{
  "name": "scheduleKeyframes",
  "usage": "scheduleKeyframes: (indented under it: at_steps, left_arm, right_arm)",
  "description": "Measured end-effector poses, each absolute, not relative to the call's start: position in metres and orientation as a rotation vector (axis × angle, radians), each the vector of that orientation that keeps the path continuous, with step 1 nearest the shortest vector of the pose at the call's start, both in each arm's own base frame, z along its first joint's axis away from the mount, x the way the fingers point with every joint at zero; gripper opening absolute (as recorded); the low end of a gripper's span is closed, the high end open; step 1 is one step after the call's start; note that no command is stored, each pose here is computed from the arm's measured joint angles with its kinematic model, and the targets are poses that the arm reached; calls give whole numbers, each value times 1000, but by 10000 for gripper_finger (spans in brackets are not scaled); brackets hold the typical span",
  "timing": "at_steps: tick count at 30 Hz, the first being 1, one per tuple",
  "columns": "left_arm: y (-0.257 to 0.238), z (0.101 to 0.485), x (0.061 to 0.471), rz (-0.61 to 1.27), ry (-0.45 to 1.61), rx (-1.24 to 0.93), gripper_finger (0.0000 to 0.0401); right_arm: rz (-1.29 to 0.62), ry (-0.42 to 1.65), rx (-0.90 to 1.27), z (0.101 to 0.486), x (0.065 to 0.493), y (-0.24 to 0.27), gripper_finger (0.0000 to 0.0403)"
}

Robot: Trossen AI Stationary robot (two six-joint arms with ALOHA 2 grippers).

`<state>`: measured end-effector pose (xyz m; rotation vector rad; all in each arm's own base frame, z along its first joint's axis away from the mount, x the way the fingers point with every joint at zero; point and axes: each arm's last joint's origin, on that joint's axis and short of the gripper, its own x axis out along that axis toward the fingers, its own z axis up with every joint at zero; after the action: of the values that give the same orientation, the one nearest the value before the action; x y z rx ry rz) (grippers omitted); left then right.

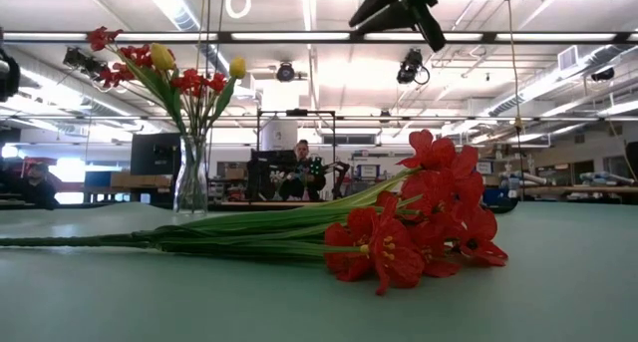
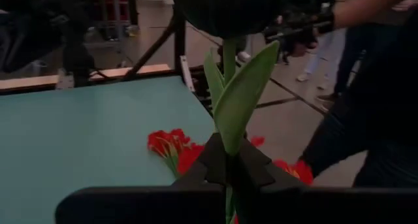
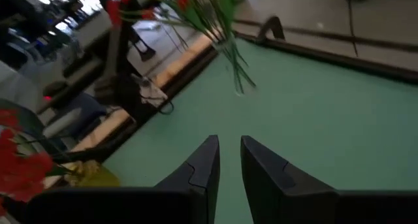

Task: Sort flowers into vase by color
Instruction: Put the black flower into the yellow vase

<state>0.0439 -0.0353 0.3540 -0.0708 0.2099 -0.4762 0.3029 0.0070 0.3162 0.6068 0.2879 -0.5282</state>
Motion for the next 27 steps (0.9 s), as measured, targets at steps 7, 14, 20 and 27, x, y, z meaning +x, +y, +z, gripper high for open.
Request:
scheduleKeyframes:
  at_steps: [7,14,20,27]
  left_arm:
    - [-35,340,40,-543,183,-57,6]
    - [-37,340,38,-632,175,-33,6]
    - [-38,340,37,-690,167,6,6]
    - [-39,340,37,-740,152,57,7]
  right_arm:
    - [-548,312,656,313,301,9,73]
    - [-552,313,679,312,301,8,73]
    - [-557,315,692,312,301,7,73]
    - [-564,313,717,311,300,7,73]
